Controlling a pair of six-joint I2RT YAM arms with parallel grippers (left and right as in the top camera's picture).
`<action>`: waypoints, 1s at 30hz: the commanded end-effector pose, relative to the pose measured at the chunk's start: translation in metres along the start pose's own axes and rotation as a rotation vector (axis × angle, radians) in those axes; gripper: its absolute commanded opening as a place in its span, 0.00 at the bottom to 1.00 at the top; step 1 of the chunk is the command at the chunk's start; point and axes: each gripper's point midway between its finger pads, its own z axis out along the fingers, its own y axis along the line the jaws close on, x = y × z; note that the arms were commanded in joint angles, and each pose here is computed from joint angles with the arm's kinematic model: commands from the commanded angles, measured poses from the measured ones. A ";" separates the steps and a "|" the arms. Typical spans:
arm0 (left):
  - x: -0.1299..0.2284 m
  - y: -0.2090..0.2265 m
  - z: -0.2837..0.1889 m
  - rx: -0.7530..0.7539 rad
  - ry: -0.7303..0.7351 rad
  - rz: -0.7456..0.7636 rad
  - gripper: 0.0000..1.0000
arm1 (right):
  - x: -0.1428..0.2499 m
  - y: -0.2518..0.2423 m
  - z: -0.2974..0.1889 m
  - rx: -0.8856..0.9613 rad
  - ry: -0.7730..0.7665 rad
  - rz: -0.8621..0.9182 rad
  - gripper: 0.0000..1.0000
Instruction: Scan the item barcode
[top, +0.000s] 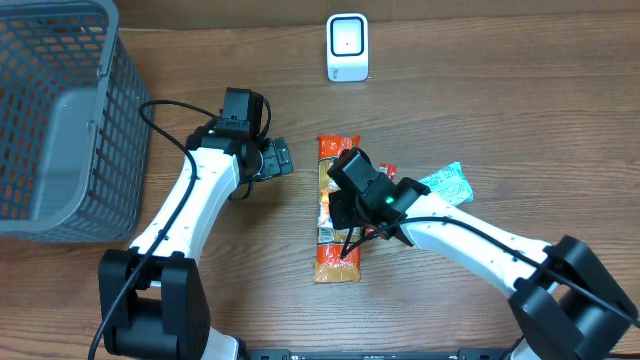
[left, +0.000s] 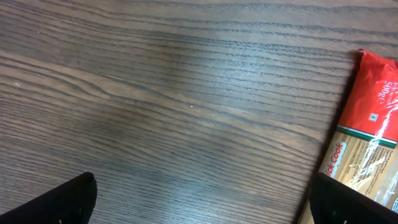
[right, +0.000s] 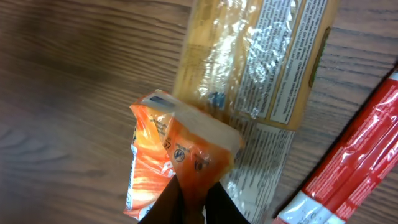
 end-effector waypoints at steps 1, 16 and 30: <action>-0.005 -0.002 -0.006 0.011 -0.020 -0.005 1.00 | 0.004 -0.006 0.008 0.033 0.005 0.003 0.17; -0.005 -0.002 -0.006 0.011 -0.020 -0.005 1.00 | -0.059 0.007 -0.090 -0.018 -0.133 0.061 0.46; -0.005 -0.002 -0.006 0.011 -0.020 -0.005 1.00 | -0.023 -0.141 -0.135 0.281 0.002 0.739 0.64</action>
